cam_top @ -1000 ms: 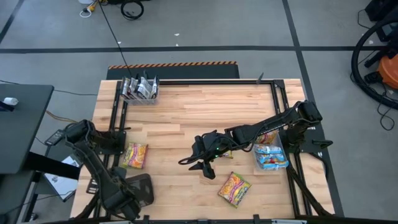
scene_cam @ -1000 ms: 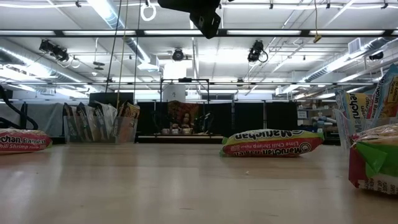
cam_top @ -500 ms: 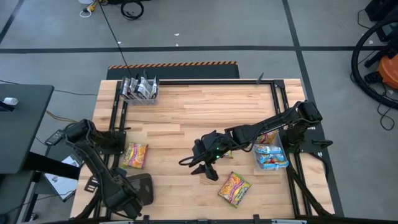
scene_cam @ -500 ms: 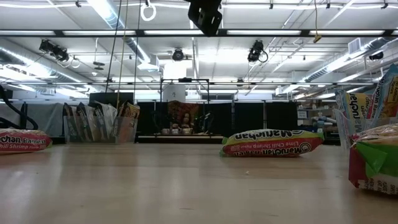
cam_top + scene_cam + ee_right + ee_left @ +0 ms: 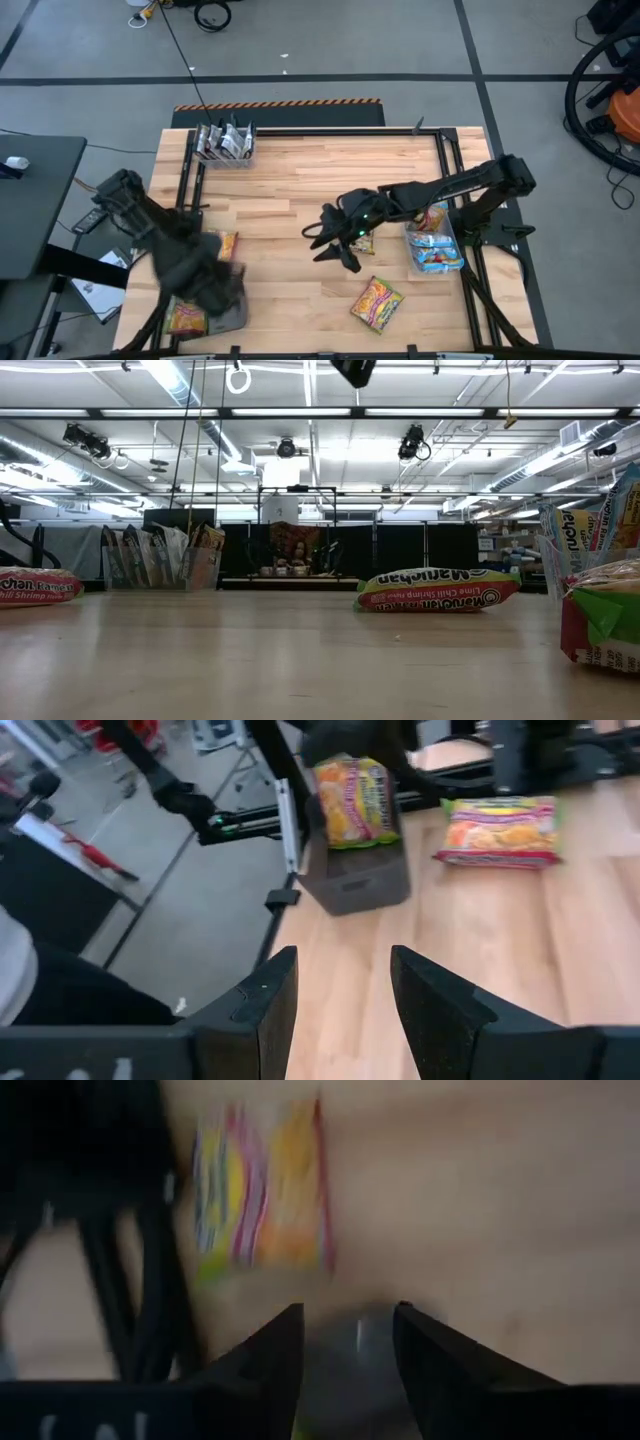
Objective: Sort Maruchan noodles
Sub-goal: Put the green noodle pack into the black bin
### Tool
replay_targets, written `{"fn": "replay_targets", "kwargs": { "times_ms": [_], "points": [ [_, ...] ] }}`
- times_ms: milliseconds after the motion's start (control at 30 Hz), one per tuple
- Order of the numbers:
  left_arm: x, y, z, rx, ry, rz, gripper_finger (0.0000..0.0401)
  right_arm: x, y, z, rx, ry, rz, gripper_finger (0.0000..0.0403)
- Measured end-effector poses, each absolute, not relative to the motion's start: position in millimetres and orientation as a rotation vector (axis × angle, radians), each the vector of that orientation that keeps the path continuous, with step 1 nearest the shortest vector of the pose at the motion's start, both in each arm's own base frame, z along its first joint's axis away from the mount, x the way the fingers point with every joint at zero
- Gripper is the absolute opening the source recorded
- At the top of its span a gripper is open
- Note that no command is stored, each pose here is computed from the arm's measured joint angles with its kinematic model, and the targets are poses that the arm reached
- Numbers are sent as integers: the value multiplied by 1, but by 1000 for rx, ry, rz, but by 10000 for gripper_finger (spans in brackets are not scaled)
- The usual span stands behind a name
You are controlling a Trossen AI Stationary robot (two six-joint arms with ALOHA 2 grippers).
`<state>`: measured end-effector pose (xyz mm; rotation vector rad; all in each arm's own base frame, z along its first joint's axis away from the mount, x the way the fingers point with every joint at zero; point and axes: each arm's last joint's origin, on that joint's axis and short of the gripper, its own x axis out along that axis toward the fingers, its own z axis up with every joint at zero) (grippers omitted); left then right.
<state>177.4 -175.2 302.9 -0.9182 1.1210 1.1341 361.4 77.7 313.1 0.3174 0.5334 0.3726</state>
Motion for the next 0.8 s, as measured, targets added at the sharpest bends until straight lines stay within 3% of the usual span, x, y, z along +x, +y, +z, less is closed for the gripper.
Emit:
{"fn": "replay_targets", "kwargs": {
  "times_ms": [233,467,633,800],
  "points": [
    [222,-114,257,-703,1116,1318,156,335,74,325,303,633,294,168],
    [242,-84,211,-675,1381,1229,156,304,82,335,305,734,244,168],
    [241,-68,201,-591,1625,1012,156,292,86,341,270,736,195,168],
    [227,-85,203,-270,1854,655,156,284,91,340,240,769,161,168]
  ]
}}
